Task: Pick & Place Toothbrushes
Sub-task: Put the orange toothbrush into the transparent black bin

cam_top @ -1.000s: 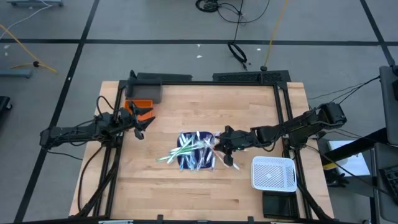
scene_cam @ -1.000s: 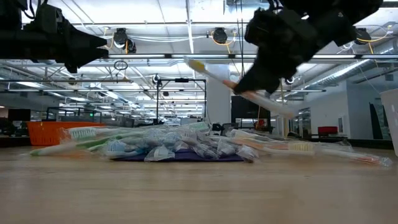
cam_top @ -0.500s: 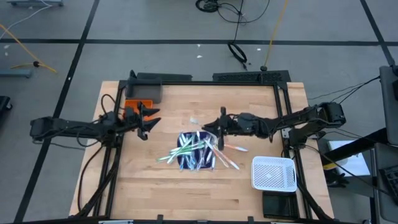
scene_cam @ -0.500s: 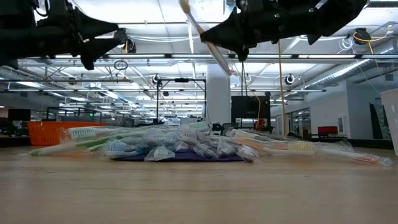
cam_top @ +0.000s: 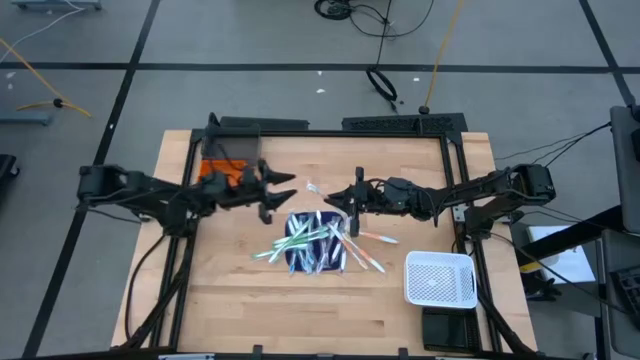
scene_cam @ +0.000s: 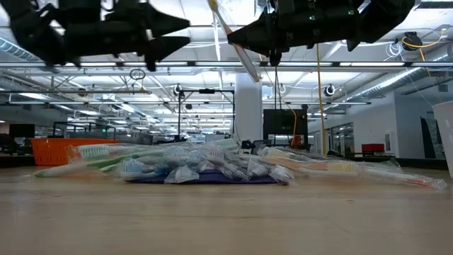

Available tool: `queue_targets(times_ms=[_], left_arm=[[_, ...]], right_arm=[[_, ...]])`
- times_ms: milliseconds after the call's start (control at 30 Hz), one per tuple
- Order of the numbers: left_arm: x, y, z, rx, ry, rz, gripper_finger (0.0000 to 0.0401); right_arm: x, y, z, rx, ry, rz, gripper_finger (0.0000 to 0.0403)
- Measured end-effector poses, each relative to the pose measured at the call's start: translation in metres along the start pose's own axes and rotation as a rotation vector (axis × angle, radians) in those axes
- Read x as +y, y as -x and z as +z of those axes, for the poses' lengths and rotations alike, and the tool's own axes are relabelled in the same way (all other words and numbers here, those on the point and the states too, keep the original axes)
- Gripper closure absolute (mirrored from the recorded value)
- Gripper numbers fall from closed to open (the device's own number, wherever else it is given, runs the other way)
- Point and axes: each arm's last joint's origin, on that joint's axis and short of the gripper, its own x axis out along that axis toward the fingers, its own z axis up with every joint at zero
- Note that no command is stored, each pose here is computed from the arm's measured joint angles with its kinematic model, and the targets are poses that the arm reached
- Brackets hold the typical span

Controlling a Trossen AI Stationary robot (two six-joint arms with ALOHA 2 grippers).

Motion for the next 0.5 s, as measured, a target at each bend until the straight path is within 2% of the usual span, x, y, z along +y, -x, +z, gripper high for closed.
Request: queue_targets(times_ms=[233, 500], left_arm=[[-0.001, -0.039, -0.003, 0.02, -0.002, -0.068, 0.0178], [-0.007, -0.049, -0.002, 0.022, 0.011, -0.133, 0.0178]], right_arm=[[0.0, 0.0, 0.0, 0.0, 0.001, 0.0, 0.0392], [0.0, 0.0, 0.001, -0.012, 0.019, -0.005, 0.0392]])
